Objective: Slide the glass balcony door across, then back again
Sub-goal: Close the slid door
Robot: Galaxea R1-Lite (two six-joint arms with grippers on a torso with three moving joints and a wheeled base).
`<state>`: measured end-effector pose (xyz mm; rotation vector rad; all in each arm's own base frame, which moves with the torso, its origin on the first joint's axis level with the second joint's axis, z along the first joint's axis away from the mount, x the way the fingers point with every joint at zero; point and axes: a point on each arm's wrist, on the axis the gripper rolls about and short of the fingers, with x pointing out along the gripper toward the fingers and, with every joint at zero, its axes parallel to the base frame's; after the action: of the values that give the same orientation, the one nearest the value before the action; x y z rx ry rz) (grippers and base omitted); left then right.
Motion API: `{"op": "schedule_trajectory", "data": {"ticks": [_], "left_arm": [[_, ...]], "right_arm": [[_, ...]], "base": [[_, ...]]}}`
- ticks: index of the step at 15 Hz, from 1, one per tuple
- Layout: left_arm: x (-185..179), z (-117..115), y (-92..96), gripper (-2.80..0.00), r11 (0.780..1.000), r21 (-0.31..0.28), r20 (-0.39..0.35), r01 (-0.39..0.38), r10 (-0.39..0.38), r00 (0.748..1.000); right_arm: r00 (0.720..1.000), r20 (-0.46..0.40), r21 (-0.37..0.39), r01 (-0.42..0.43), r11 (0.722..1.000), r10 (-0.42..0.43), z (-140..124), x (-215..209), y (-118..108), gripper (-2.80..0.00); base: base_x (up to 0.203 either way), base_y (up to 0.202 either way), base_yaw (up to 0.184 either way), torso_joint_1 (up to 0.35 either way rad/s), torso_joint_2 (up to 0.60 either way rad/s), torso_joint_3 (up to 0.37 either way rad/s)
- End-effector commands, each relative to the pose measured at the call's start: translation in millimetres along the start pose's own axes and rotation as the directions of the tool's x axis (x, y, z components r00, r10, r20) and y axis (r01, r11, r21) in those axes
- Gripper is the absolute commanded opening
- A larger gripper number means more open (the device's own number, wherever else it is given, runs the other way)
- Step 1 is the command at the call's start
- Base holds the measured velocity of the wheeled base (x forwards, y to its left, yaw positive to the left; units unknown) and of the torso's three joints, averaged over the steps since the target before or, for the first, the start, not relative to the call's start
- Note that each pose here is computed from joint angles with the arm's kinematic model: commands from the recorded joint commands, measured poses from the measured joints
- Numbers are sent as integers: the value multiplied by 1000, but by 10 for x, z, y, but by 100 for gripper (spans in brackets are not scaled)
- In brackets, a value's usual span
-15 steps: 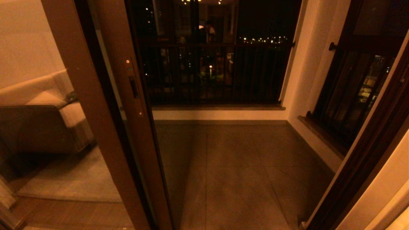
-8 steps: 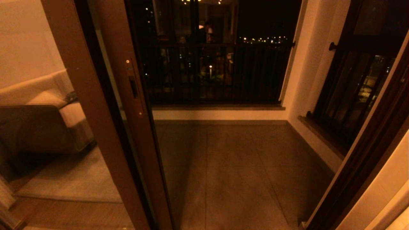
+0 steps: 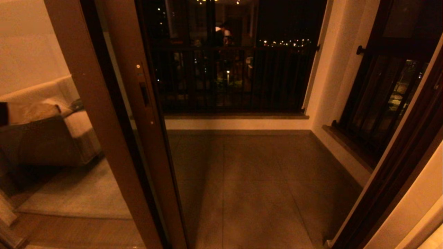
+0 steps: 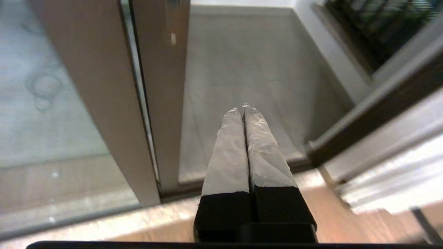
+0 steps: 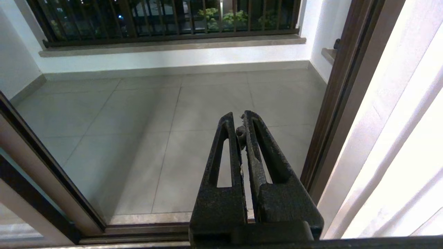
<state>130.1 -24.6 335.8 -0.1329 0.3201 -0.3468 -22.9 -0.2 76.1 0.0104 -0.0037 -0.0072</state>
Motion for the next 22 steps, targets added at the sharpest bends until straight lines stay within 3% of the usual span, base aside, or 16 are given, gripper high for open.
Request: {"op": "schedule_trajectory", "data": {"ticks": [1,4,7,11,14,16,18,19,22], "left_arm": [[470,43,-59,-280,999,19,-37,-39,40,999],[961,95,-244,-280,996,47,2,-70,70,998],[1112,344,-340,-280,997,38,65,-60,57,996],[1164,317,-190,-280,992,-44,31,-120,121,992],[1456,270,-160,-280,990,-45,-3,-131,131,991],[1705,321,-133,-280,990,-47,29,-133,135,990],[1725,375,-124,-280,990,-48,56,-132,134,989],[1723,376,-119,0,990,-44,55,-135,138,989],[1632,364,-122,0,989,-29,33,-144,145,989]], "right_arm": [[1000,0,0,0,1000,0,-1,0,0,-280],[1000,-1,0,0,1000,0,-1,-1,0,-280],[1000,1,0,0,1000,0,1,-1,0,-280],[1000,1,0,0,1000,0,1,-1,0,-280],[1000,1,0,0,1000,0,1,-1,0,-280],[1000,0,0,0,1000,0,-2,0,0,-280],[1000,1,0,0,1000,0,1,-1,0,-280],[1000,1,0,0,1000,0,1,0,0,-280],[1000,1,0,0,1000,0,1,0,0,-280]], "base": [[0,0,0,0,0,0],[0,0,0,0,0,0],[0,0,0,0,0,0],[0,0,0,0,0,0],[0,0,0,0,0,0],[0,0,0,0,0,0],[0,0,0,0,0,0],[0,0,0,0,0,0],[0,0,0,0,0,0]]}}
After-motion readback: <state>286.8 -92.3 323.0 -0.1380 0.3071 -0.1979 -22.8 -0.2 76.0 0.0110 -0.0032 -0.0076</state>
